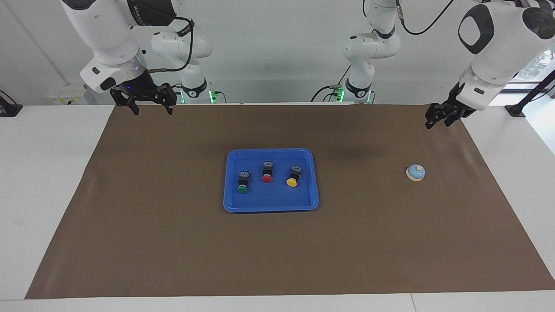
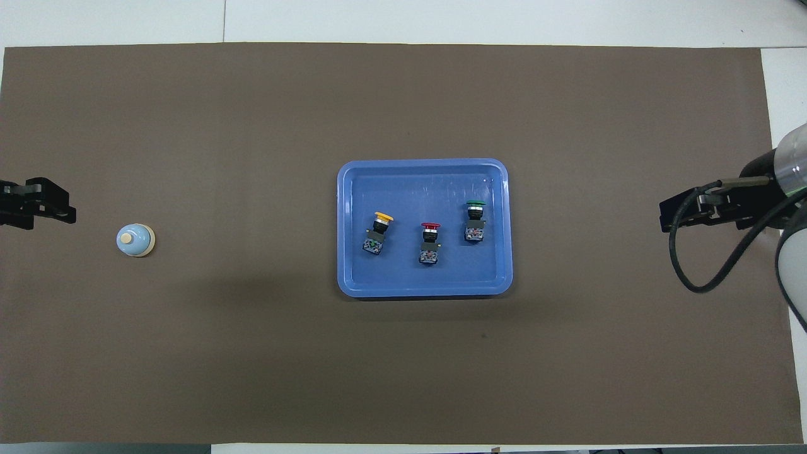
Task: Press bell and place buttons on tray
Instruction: 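Lower the left gripper onto the bell top to press it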
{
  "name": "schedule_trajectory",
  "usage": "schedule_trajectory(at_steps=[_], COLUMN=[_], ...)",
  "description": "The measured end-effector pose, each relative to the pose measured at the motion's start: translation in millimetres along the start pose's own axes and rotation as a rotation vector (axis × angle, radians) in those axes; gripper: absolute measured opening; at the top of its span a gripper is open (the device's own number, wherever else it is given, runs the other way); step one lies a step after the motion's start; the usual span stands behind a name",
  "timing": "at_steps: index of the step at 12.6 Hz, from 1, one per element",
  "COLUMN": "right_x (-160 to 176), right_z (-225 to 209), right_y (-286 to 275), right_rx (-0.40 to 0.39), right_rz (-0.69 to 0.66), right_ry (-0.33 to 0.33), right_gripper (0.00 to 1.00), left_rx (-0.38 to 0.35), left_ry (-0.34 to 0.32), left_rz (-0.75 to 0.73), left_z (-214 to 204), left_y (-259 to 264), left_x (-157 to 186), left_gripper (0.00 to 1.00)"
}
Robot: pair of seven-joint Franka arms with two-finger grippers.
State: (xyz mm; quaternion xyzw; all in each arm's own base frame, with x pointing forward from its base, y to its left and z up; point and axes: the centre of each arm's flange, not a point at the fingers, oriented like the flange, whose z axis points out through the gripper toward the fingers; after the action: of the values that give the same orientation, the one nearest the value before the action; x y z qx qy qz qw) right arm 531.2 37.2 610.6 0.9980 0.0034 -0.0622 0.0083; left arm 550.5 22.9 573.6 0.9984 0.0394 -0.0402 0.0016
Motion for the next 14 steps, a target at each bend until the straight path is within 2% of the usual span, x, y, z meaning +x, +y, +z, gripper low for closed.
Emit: schedule_trajectory(at_steps=[1,3,4,10,14], right_x=[0.0,0.0,0.0,0.0,0.0], right_z=[0.0,0.0,0.0,0.0,0.0], right_y=[0.0,0.1,0.1,0.1,0.1], right_rx=[0.0,0.0,0.0,0.0,0.0], right_rz=[0.0,0.0,0.0,0.0,0.0], right_ry=[0.0,0.0,0.0,0.0,0.0], right_gripper=[1.0,1.0,1.0,1.0,1.0], left_rx=[-0.001,-0.003,-0.003,-0.005,-0.005], left_ry=[0.018,0.033,0.034,0.056,0.064], left_rz=[-0.013,-0.022,-0.02,-0.004,-0.004], left_z=[8.4,32.9,46.5,154.6,189.8], left_y=[-6.9,-18.9,-23.1,-57.3,-57.8], left_x=[2.4,4.8,5.9,19.5,20.7], left_gripper=[0.4,0.11,0.01,0.01,0.01])
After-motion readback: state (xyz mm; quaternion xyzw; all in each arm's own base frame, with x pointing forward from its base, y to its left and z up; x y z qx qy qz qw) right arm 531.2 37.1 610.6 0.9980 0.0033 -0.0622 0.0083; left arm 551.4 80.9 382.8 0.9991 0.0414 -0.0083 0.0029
